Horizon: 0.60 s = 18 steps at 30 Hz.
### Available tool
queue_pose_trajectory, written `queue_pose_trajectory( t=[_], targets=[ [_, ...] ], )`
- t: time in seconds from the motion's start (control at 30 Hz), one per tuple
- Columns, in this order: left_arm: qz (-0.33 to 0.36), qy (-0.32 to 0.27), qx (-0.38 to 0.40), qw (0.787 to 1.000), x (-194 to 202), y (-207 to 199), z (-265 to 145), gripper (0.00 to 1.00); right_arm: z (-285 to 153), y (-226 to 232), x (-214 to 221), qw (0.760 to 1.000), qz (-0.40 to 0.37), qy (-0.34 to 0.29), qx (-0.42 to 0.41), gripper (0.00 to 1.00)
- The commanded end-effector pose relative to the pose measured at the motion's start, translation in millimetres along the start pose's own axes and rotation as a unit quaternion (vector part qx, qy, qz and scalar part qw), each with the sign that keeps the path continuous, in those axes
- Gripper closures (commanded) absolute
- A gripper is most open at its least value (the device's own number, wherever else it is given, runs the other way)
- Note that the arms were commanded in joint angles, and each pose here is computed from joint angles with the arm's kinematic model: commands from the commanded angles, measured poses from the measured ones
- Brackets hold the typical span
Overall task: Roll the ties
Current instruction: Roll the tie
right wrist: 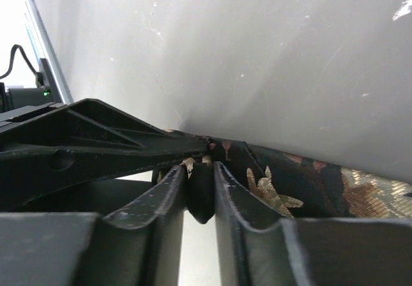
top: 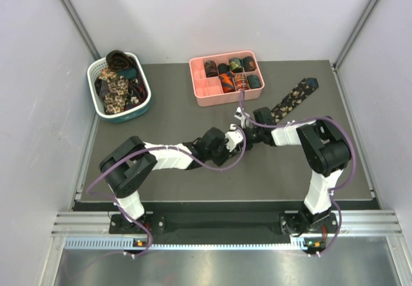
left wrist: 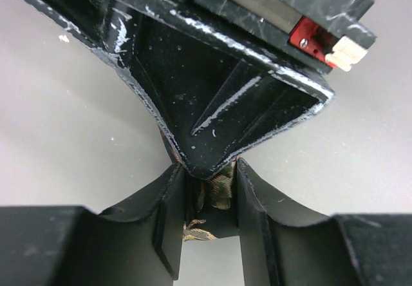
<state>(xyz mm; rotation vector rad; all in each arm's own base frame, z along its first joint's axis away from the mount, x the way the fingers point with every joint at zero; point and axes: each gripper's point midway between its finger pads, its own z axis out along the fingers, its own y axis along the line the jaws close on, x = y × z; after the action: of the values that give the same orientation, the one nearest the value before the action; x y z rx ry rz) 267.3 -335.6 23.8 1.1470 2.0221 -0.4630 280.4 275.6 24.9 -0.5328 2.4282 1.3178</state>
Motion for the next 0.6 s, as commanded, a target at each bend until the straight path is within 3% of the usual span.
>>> queue_pose_trajectory(
  t=[0.0, 0.1, 0.3, 0.43, 0.57],
  targets=[
    [-0.027, 0.079, 0.032, 0.996, 38, -18, -16, 0.64, -4, -12, -10, 0.999, -0.033, -0.025, 0.035, 0.73],
    [-0.033, 0.090, 0.034, 0.995, 41, -20, -21, 0.63, -5, -11, -12, 0.998, -0.036, -0.028, 0.037, 0.66],
    [-0.039, 0.102, 0.031, 0.994, 48, -22, -20, 0.64, -9, -5, -13, 0.998, -0.040, -0.036, 0.029, 0.64],
    [-0.037, 0.106, 0.026, 0.993, 46, -19, -14, 0.64, -6, -6, -10, 0.999, -0.035, -0.028, 0.026, 0.82],
    [-0.036, 0.112, 0.017, 0.993, 45, -15, -10, 0.62, -5, -7, -7, 0.999, -0.033, -0.021, 0.024, 0.90]
  ],
)
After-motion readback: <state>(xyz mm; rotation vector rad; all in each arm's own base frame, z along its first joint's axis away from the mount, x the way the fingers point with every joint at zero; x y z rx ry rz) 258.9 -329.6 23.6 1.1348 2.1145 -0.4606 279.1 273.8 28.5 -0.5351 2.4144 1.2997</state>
